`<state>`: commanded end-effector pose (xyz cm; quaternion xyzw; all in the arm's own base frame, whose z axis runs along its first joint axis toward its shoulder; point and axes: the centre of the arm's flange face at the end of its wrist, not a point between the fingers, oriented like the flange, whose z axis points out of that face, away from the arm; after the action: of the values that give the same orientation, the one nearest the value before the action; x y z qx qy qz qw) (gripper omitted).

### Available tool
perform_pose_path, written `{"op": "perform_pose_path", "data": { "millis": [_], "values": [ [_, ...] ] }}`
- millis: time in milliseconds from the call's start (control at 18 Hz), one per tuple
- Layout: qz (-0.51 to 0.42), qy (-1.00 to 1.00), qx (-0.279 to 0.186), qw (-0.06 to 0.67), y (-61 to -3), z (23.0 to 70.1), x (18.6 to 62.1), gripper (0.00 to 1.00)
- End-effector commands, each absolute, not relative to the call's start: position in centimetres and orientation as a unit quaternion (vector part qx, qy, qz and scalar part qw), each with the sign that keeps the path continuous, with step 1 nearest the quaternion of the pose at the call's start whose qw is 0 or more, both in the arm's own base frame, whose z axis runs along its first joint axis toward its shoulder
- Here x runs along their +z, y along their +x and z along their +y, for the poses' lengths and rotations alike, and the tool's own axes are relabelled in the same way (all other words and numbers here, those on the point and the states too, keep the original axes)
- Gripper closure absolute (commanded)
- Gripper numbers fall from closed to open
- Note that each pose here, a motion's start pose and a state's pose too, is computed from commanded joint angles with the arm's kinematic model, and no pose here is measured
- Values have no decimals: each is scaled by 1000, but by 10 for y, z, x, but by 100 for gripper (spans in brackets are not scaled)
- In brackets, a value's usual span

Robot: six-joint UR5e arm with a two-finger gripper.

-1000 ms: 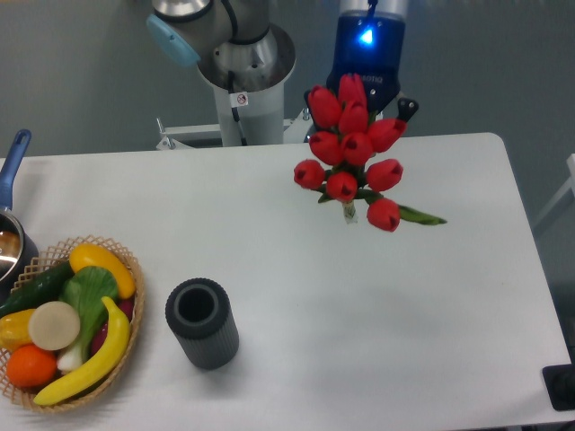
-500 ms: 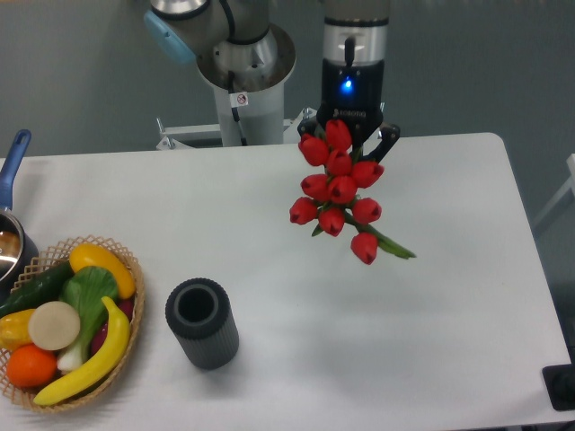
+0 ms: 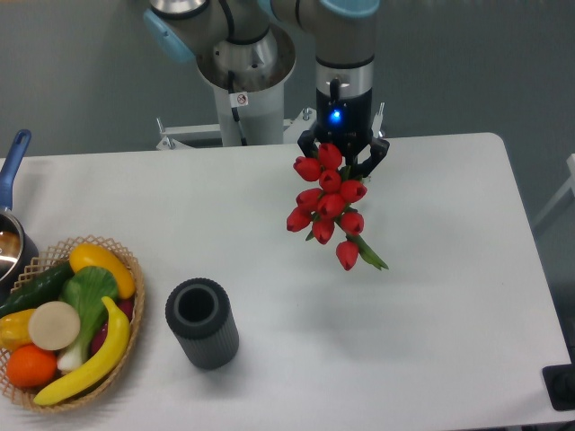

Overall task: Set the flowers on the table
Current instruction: 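Tilt the gripper so the tulip heads swing down toward the table, then lower the held tulip bouquet toward the table surface, then lay the bouquet flat on the table and open the gripper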

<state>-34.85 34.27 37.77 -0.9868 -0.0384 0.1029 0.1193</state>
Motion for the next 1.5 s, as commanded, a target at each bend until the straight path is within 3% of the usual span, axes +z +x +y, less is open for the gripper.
{"op": "perform_pose_path", "data": {
  "millis": [444,1000,1500],
  "values": [
    [-20,-993,98,62,-350,356,346,86],
    [19,-999,42,30,-356,389,278,86],
    [32,-999,17,16,-350,403,249,83]
  ]
}}
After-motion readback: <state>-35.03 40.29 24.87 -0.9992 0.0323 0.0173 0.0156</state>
